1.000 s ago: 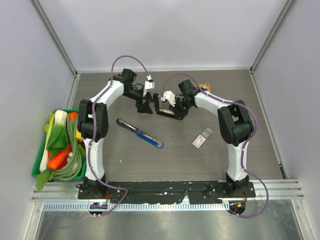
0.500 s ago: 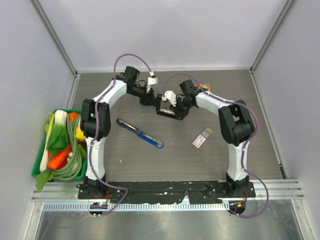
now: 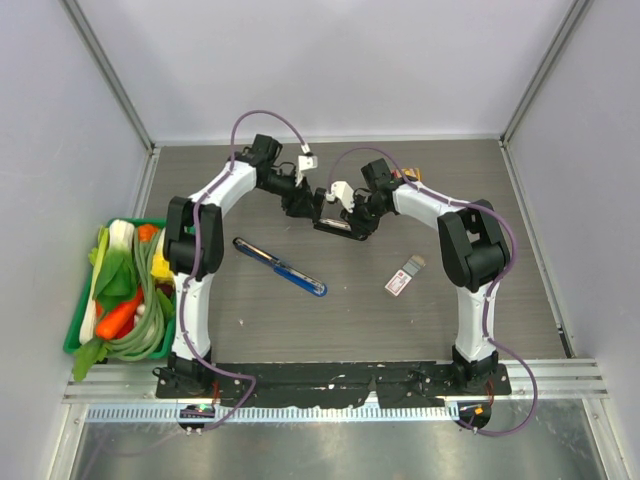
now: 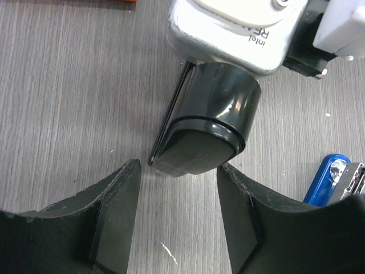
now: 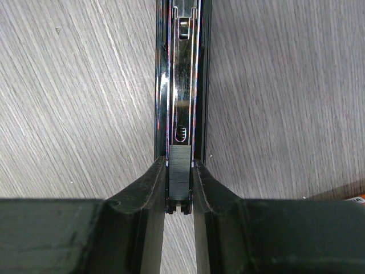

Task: Load the staples into the stapler
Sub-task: Close the stapler at the center of the board.

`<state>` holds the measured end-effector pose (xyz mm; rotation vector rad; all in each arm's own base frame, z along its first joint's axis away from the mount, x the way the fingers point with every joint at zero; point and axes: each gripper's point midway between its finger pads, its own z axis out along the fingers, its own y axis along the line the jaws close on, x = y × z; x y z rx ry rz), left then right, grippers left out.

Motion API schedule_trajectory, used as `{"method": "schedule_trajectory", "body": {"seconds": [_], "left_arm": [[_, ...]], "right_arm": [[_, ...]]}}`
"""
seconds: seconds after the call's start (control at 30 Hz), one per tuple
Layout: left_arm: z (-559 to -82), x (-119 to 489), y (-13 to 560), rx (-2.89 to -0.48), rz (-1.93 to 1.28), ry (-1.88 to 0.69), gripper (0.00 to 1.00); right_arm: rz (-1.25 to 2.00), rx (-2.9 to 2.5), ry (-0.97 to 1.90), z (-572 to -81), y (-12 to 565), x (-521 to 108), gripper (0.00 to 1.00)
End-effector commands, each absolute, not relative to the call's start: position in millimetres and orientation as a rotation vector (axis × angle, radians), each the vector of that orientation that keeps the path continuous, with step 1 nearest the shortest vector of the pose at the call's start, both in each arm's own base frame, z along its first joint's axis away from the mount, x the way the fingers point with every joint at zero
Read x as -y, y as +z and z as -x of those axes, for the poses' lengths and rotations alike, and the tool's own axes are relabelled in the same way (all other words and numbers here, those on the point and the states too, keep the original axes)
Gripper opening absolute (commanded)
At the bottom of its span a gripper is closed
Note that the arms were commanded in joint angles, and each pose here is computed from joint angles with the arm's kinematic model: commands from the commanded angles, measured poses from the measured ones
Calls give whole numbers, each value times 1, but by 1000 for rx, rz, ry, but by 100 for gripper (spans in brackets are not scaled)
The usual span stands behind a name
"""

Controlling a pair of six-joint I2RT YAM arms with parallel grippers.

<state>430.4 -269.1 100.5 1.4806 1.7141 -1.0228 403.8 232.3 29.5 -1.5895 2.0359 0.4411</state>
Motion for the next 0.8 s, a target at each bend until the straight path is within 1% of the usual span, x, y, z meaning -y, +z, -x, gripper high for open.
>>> {"method": "schedule_trajectory", "body": {"seconds": [0.0,0.07,0.1,0.17,0.27,0.33,0.37,0.4,0.43,0.5,0.63,0.7,0.77], "left_arm": [[-436,280,107,-1672,-1466,-1026,56],[-437,281,103,-1690,-1465,-1017,51],[-438,283,102,-1692,-1465,-1015,45],[-437,286,99,-1702,-1465,-1025,38],[-436,288,97,-1705,-1471,-1032,31],[-435,289,98,-1706,-1472,-1041,22],[-434,289,98,-1705,-1472,-1052,17],[-433,289,98,-1708,-1469,-1061,5],[-432,290,98,-1709,-1470,-1064,2],[-430,290,98,-1715,-1470,-1070,0],[-425,288,98,-1712,-1480,-1084,0],[-420,289,102,-1694,-1487,-1104,3],[-417,290,106,-1679,-1490,-1121,3]], "right_arm": [[1652,-2179,509,-366,3,-214,18],[1652,-2177,515,-365,3,-214,18],[1655,-2174,515,-366,3,-214,18],[1651,-2176,515,-366,4,-215,18],[1648,-2173,514,-367,5,-214,18],[1628,-2172,527,-369,8,-215,18],[1619,-2173,544,-369,9,-215,21],[1607,-2172,550,-370,11,-216,23],[1599,-2171,554,-371,13,-216,24],[1595,-2170,564,-370,14,-215,26],[1588,-2158,572,-371,16,-216,24],[1584,-2157,555,-373,15,-215,24],[1577,-2161,546,-374,13,-215,24]]}}
